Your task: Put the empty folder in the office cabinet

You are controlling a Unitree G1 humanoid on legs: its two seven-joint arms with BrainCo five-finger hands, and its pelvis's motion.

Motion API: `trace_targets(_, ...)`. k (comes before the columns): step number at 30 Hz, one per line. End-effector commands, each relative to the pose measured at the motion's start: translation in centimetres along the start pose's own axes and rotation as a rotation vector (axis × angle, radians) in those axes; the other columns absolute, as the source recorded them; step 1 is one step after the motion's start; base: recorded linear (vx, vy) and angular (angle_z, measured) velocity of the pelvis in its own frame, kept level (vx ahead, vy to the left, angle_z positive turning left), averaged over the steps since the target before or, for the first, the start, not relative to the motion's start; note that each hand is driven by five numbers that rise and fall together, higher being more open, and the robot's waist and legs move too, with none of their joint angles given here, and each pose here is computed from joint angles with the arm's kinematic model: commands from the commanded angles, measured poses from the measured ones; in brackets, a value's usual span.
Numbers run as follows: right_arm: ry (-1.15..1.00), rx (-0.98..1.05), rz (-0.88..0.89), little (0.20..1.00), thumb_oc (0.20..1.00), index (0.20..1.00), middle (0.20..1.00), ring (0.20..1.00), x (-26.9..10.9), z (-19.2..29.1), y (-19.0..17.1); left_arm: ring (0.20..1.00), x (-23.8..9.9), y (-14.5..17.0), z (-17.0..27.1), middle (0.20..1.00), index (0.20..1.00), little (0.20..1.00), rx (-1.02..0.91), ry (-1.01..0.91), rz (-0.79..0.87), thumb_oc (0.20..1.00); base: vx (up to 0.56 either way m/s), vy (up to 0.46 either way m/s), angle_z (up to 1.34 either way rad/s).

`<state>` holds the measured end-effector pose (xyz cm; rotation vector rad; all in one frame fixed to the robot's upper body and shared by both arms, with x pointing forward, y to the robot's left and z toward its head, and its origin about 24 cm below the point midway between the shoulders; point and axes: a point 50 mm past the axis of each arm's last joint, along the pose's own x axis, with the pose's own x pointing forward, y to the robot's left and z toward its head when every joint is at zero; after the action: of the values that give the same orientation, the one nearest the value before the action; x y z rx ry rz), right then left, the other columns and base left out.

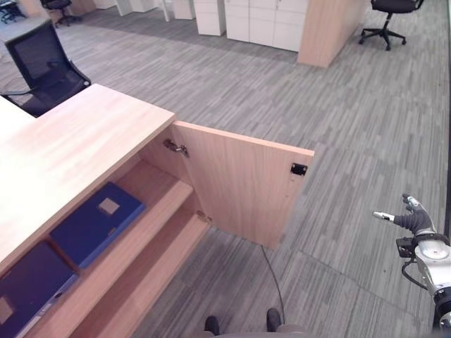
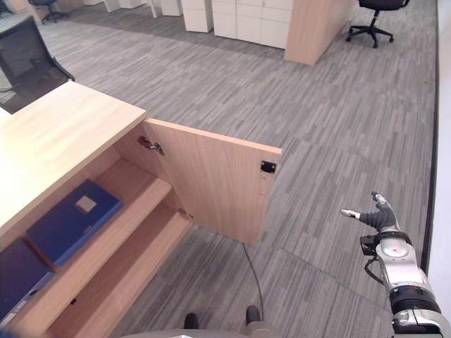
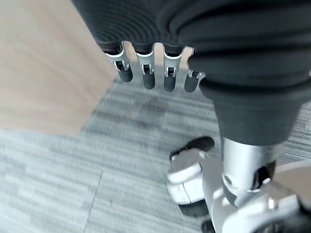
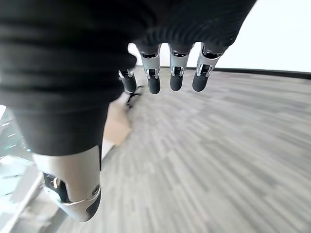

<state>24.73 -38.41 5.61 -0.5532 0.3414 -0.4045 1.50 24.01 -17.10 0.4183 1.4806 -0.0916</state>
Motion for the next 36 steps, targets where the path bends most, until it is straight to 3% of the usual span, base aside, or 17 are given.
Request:
trace_targets(1,-0.187,0.056,0.033,1.000,1.000,1.000,1.000,1.000,0.5,3.8,0.1,1.000,-0.2,3.0,-1.0,1.000,1.000,1.000,0.049,0.044,0.065,1.000,0.03,-0.170,0.11)
trace_targets(9,-0.380,0.075,0.214,1.000,1.000,1.000,1.000,1.000,-0.4,8.1,2.9,1.000,-0.4,2.7,-2.7,1.000,1.000,1.000,0.017,0.083,0.053,1.000,0.02,-0.105,0.10)
trace_targets(16,-0.376,-0.091,0.509,1.000,1.000,1.000,1.000,1.000,-2.3,7.6,5.7,1.000,-0.6,2.2,-3.9,1.000,1.000,1.000,0.008,0.114,0.012,1.000,0.02,-0.031,0.06)
trace_targets(23,-0.405,-0.085,0.684,1.000,1.000,1.000,1.000,1.000,-3.3,8.5,7.0,1.000,-0.5,1.8,-3.3,1.000,1.000,1.000,0.029,0.091,-0.008,1.000,0.00,-0.001,0.02)
trace_targets(36,-0.444,0.039,0.683,1.000,1.000,1.000,1.000,1.000,-2.1,10.7,9.6,1.000,-0.5,1.1,-3.5,1.000,1.000,1.000,0.061,0.099,-0.022,1.000,0.00,0.000,0.00)
